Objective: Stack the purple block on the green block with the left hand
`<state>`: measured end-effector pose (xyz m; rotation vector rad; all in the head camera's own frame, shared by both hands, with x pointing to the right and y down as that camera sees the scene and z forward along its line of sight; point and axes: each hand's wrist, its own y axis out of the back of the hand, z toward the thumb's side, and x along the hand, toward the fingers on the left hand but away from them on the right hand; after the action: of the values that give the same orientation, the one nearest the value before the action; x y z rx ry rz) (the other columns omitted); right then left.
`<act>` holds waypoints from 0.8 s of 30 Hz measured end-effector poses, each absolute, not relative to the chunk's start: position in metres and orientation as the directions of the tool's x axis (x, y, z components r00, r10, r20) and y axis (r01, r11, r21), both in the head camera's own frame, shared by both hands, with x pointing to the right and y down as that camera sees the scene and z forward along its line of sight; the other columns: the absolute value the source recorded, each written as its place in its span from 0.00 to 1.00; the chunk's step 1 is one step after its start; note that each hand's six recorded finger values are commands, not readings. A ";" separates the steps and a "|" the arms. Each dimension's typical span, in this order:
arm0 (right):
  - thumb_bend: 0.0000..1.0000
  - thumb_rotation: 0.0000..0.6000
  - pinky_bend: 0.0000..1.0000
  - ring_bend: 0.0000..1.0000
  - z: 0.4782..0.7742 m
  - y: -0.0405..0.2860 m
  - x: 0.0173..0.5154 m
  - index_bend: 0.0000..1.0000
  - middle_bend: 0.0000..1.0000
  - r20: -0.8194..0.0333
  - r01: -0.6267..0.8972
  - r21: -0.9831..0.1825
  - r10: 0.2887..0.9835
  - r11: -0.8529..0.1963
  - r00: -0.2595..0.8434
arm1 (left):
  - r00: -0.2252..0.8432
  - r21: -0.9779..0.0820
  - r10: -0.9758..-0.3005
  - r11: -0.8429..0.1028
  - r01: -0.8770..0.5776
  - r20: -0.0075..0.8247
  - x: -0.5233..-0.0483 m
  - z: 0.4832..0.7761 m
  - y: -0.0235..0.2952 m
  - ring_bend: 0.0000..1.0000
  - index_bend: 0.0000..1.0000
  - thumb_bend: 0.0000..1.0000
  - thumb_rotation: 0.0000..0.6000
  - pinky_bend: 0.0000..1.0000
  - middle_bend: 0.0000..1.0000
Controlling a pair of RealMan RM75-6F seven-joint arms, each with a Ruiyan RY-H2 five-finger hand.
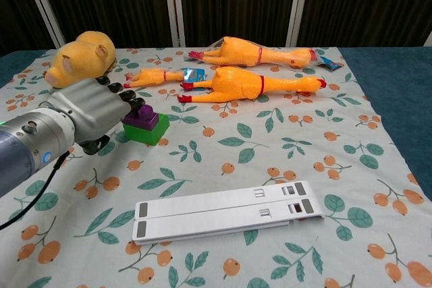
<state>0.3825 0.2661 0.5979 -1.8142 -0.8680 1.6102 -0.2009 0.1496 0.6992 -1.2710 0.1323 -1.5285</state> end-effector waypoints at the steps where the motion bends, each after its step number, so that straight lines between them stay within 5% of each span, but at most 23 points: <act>1: 0.29 1.00 0.27 0.09 0.598 0.266 0.383 0.18 0.08 -0.631 0.104 -0.766 0.773 -0.635 0.070 | 0.164 -0.651 -0.759 -0.400 0.645 0.630 -0.201 0.700 0.150 0.00 0.00 0.54 1.00 0.00 0.00; 24: 0.29 1.00 0.27 0.09 0.598 0.266 0.383 0.18 0.08 -0.635 0.102 -0.763 0.770 -0.638 0.066 | 0.164 -0.636 -0.761 -0.380 0.671 0.627 -0.197 0.708 0.155 0.00 0.00 0.54 1.00 0.00 0.00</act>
<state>0.3830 0.2662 0.5985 -1.8138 -0.8664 1.6168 -0.1969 0.1551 0.7083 -1.2359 0.1017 -1.5241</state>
